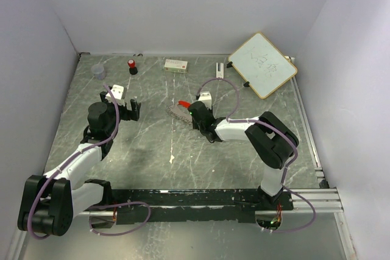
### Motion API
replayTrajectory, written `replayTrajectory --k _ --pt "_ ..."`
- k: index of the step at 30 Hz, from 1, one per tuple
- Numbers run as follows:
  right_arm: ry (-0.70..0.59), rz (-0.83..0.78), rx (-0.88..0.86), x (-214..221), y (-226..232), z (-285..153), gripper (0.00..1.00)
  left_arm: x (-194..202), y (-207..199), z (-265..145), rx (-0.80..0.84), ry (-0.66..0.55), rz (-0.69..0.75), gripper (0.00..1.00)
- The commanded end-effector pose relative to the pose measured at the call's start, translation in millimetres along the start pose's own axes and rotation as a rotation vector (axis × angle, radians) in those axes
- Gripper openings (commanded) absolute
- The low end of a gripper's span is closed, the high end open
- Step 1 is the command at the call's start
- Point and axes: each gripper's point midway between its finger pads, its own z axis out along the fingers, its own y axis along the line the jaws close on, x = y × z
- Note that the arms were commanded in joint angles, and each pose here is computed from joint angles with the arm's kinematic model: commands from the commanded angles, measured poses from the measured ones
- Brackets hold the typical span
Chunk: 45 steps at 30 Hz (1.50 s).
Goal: Remove the keys from the keyring
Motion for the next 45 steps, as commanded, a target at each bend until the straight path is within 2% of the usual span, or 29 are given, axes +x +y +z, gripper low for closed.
replayTrajectory --k 1,3,7,12,18,25,34,45 --pt "0.089 -0.038 0.061 33 -17 -3 0.39 -9 1 -1 -0.013 -0.040 0.013 0.98" --pt "0.089 -0.039 0.059 33 -17 -3 0.34 -9 1 -1 -0.015 -0.042 0.012 0.98" --pt "0.083 -0.034 0.049 30 -14 -4 0.16 -9 1 -1 -0.016 -0.040 0.012 0.98" --pt "0.083 -0.038 0.043 28 -12 -5 0.01 -8 2 -1 -0.018 -0.037 0.012 0.98" --pt "0.044 -0.049 0.031 10 -11 -11 0.00 -10 4 -2 -0.030 -0.048 0.011 0.98" --pt "-0.070 -0.055 -0.045 -48 3 -36 0.00 -14 -3 -5 0.005 -0.080 0.019 0.98" --pt "-0.182 -0.040 -0.167 -96 19 -69 0.00 -26 -36 -7 0.201 -0.132 0.059 0.98" --pt "-0.323 -0.031 -0.281 -148 31 -112 0.00 -35 -81 -11 0.456 -0.142 0.089 0.98"
